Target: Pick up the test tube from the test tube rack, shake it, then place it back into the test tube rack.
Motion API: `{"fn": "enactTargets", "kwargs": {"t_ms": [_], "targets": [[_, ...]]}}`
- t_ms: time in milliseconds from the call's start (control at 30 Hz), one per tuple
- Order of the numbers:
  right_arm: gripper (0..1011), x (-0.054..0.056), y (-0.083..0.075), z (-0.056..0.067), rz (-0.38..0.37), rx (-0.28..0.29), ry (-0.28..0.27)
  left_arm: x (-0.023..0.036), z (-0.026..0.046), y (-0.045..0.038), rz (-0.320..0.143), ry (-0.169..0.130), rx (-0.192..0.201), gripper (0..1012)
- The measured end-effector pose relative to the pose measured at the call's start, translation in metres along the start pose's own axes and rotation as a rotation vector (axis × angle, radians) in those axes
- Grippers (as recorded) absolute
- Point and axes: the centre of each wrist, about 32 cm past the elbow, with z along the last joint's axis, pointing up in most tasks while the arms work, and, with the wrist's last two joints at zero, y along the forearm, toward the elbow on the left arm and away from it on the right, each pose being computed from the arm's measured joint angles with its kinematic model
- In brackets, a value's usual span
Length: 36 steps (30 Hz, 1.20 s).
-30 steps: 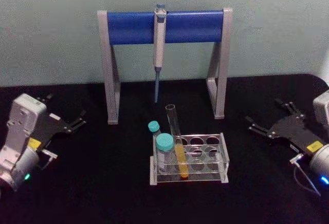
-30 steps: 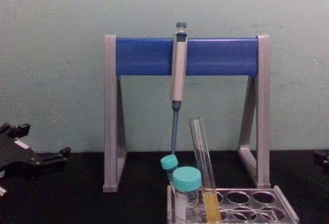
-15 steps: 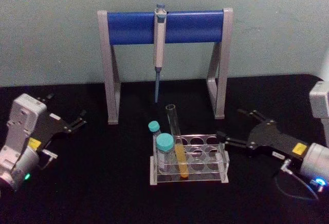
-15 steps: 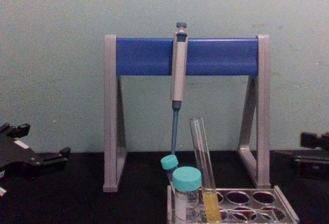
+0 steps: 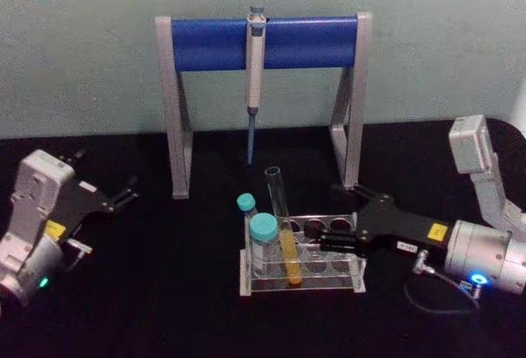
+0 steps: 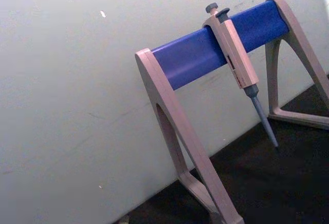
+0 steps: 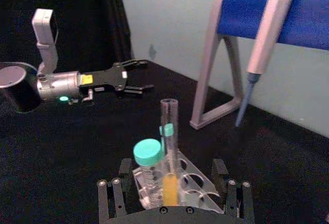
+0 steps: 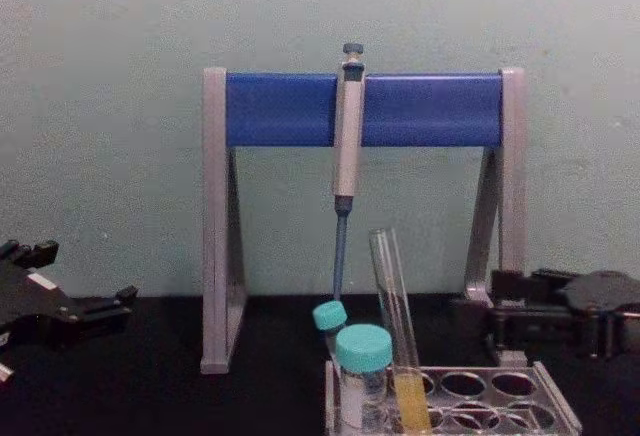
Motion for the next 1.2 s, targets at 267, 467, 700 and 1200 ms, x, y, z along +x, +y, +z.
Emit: {"fn": "enactTargets", "kwargs": {"t_ms": [267,467,700,1200], "targets": [[1000,0.002,0.015,0.002,0.043,-0.011,0.006,0.0,0.0,0.0,0.0,0.0,0.0,1001],[1000,0.006,0.024,0.002,0.047,-0.02,0.011,0.0,0.0,0.0,0.0,0.0,0.0,1001],[1000,0.012,0.034,0.002,0.041,-0.027,0.018,0.0,0.0,0.0,0.0,0.0,0.0,1001],[1000,0.019,0.049,0.001,0.047,-0.04,0.021,0.0,0.0,0.0,0.0,0.0,0.0,1001]]}}
